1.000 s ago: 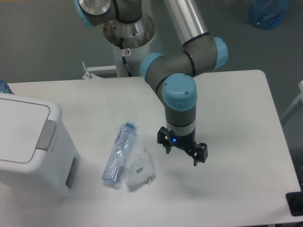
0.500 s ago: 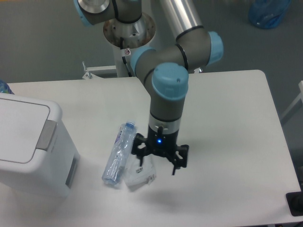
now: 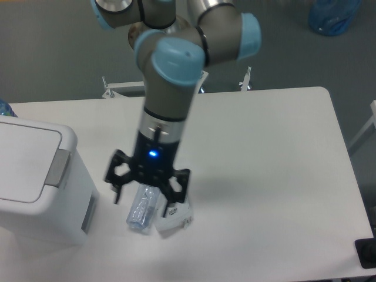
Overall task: Open the trash can
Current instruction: 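Move the open gripper over to the white trash can's lid, then press the gripper against the lid edge to flip it open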
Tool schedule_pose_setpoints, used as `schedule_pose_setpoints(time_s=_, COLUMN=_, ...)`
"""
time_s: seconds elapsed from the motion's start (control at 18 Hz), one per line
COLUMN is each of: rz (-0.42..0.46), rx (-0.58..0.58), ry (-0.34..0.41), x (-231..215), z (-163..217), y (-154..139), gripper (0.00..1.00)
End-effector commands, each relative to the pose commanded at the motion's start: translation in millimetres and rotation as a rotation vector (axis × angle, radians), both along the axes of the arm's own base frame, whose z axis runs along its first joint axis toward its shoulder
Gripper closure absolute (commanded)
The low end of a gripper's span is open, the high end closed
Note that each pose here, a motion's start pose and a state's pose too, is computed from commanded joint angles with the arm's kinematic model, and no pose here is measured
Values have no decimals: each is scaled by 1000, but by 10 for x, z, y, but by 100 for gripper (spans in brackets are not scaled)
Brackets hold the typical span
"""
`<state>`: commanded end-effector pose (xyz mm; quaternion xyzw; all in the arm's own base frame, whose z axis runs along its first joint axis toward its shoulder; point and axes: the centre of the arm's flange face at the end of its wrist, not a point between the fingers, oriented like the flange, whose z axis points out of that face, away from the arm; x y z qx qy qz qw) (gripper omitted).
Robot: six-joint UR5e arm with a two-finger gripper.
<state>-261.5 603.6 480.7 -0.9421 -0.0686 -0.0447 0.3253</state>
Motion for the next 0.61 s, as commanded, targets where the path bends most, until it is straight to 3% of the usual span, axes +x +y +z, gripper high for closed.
schedule_pose_setpoints(time_s=0.22, rz=-47, rx=-8, ry=-8, x=327, z=-35, y=70, gripper=0)
schedule_pose_setpoints(time_s=0.61, rz=-12, rx=-2, ry=-32, x=427, z=52, y=-5, gripper=0)
